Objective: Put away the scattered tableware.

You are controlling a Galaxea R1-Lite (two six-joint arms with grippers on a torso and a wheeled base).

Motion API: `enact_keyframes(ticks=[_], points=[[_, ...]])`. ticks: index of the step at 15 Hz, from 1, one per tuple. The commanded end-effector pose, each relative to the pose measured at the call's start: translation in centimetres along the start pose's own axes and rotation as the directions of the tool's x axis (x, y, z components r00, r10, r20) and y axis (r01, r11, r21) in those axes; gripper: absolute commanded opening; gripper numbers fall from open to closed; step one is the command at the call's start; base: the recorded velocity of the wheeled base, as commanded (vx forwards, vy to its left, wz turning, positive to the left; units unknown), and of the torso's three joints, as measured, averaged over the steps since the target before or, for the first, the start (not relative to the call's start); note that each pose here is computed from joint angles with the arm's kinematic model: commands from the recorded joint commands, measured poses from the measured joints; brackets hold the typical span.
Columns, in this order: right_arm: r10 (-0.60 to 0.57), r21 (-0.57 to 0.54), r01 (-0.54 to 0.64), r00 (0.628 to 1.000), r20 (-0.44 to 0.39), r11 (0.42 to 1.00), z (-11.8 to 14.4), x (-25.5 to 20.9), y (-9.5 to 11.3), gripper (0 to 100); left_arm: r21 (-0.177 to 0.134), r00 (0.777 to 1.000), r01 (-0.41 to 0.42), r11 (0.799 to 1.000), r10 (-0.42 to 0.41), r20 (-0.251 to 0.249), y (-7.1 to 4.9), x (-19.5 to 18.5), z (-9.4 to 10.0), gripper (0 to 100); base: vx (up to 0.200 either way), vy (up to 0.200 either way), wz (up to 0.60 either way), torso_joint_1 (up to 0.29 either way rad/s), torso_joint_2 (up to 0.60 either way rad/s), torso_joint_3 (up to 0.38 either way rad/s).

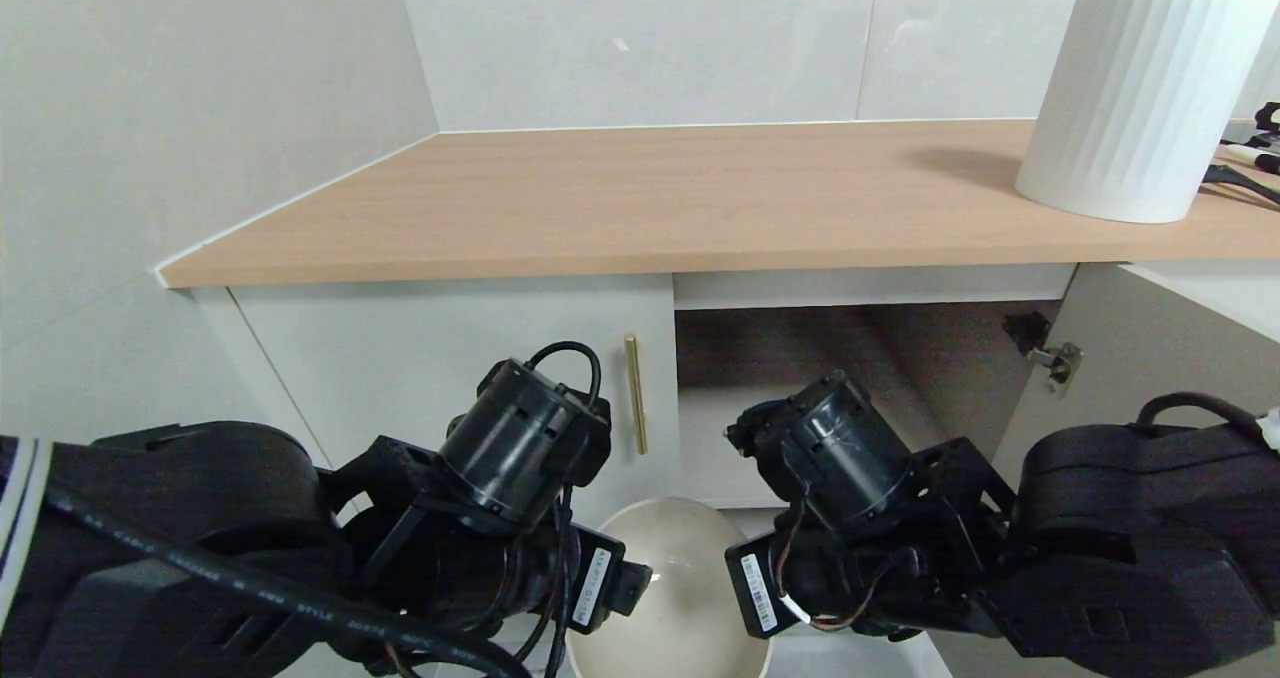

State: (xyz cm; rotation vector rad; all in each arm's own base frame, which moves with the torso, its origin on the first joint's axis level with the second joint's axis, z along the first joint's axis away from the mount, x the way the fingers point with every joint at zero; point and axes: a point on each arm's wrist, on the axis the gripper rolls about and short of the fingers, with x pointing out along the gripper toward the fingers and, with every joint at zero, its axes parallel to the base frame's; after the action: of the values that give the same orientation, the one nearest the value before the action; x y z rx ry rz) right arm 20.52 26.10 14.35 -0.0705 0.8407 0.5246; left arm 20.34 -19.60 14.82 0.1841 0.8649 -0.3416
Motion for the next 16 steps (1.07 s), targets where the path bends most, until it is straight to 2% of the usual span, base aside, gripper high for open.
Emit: enact_keyframes(ticks=[1, 2, 4, 6, 7, 10, 16], points=[[-0.075, 0.064, 0.074, 0.997, 0.007, 0.995, 0.9, 0.7, -2.5, 0, -0.021, 0.998, -0.026, 0.999, 0.027, 0.055, 0.2, -0.6, 0.4, 100, 0.0, 0.0, 0.0, 0.0, 0.0, 0.0], [-0.118, 0.121, 0.115, 0.993, 0.017, 0.986, 1.8, 1.5, -3.9, 0, -0.034, 0.996, -0.039, 0.999, 0.041, 0.076, 0.3, -0.9, 0.6, 100, 0.0, 0.0, 0.0, 0.0, 0.0, 0.0], [-0.195, 0.266, 0.183, 0.981, 0.021, 0.947, 3.7, 3.4, -6.7, 0, -0.039, 0.995, -0.034, 0.999, 0.038, 0.094, 0.4, -1.4, 0.7, 100, 0.0, 0.0, 0.0, 0.0, 0.0, 0.0], [-0.284, 0.442, 0.266, 0.959, -0.026, 0.857, 5.7, 5.5, -10.0, 0, -0.043, 0.994, -0.034, 0.999, 0.038, 0.102, 0.5, -1.7, 0.8, 100, 0.0, 0.0, 0.0, 0.0, 0.0, 0.0], [-0.325, 0.479, 0.312, 0.944, -0.058, 0.82, 6.1, 6.3, -11.1, 0, -0.044, 0.994, -0.034, 0.998, 0.038, 0.102, 0.5, -1.7, 0.8, 100, 0.0, 0.0, 0.0, 0.0, 0.0, 0.0], [-0.424, 0.565, 0.392, 0.902, -0.081, 0.726, 7.3, 8.8, -14.5, 0, -0.046, 0.994, -0.034, 0.998, 0.039, 0.103, 0.6, -1.7, 0.8, 100, 0.0, 0.0, 0.0, 0.0, 0.0, 0.0], [-0.524, 0.623, 0.462, 0.846, -0.096, 0.632, 7.9, 12.4, -18.7, 0, -0.049, 0.994, -0.038, 0.998, 0.042, 0.101, 0.7, -1.6, 0.8, 100, 0.0, 0.0, 0.0, 0.0, 0.0, 0.0]])
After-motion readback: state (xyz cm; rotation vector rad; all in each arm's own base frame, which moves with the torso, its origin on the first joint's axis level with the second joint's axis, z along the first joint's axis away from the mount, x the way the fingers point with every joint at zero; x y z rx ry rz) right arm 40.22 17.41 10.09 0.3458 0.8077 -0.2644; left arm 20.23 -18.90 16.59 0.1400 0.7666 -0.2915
